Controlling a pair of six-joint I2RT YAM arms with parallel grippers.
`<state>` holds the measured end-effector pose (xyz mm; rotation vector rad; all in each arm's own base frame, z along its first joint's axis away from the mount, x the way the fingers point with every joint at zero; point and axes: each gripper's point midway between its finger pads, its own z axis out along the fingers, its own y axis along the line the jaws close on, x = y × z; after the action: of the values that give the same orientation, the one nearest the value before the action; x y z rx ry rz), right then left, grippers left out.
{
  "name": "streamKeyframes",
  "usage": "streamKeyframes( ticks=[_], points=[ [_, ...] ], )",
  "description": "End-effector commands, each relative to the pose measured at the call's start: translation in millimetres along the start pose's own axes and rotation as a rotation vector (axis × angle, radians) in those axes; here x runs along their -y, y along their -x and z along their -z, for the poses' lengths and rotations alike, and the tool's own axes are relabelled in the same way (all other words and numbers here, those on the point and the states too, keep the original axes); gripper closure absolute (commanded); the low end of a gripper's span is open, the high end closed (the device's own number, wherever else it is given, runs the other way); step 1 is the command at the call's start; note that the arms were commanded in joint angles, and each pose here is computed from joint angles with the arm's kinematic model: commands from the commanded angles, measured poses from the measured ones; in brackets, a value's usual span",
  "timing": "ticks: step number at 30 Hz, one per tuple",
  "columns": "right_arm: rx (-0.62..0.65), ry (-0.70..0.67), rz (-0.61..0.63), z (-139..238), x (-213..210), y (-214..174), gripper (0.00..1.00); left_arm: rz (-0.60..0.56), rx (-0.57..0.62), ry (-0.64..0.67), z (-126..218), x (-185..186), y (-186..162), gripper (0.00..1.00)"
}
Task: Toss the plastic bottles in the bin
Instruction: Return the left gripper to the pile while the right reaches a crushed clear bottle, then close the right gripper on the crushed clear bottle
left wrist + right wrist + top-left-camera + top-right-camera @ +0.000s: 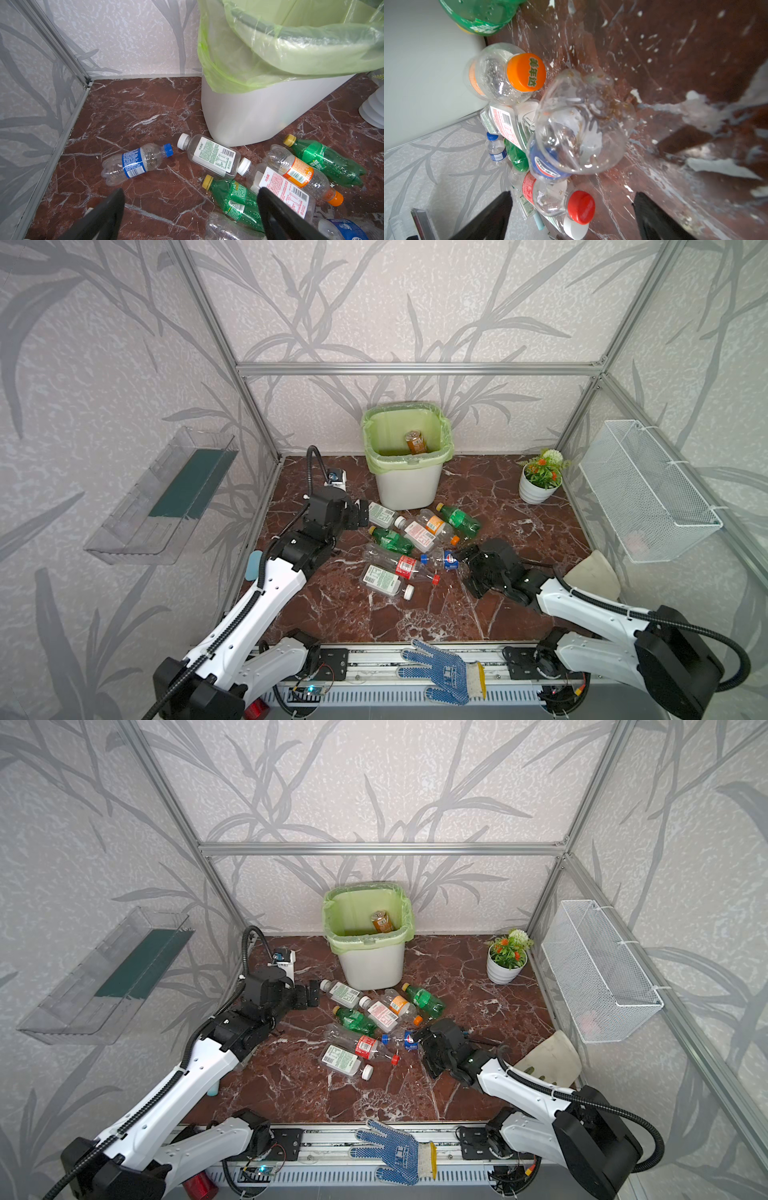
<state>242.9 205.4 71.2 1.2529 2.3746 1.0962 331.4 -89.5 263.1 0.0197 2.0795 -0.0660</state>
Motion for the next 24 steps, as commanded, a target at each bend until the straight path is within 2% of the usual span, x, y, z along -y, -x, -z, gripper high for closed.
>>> streamKeyframes(
  ticks=[1,12,17,18,24],
  points=[
    [0.035,0.028,-0.018,-6,-16,4,0.09,0.016,0.002,0.026,0,-7,-3,0.01],
    [0.092,-0.066,-0.019,-27,-10,13,0.09,0.010,-0.019,0.050,-2,-14,-11,0.01],
    [0.179,-0.122,-0.018,-28,3,29,0.09,0.013,-0.029,0.056,-3,-17,-15,0.01],
    [0.189,-0.130,-0.020,-28,4,31,0.26,0.013,-0.030,0.056,-3,-17,-15,0.01],
    [0.212,-0.169,-0.031,-34,16,38,0.34,0.019,-0.039,0.058,-2,-20,-20,0.01]
  ],
)
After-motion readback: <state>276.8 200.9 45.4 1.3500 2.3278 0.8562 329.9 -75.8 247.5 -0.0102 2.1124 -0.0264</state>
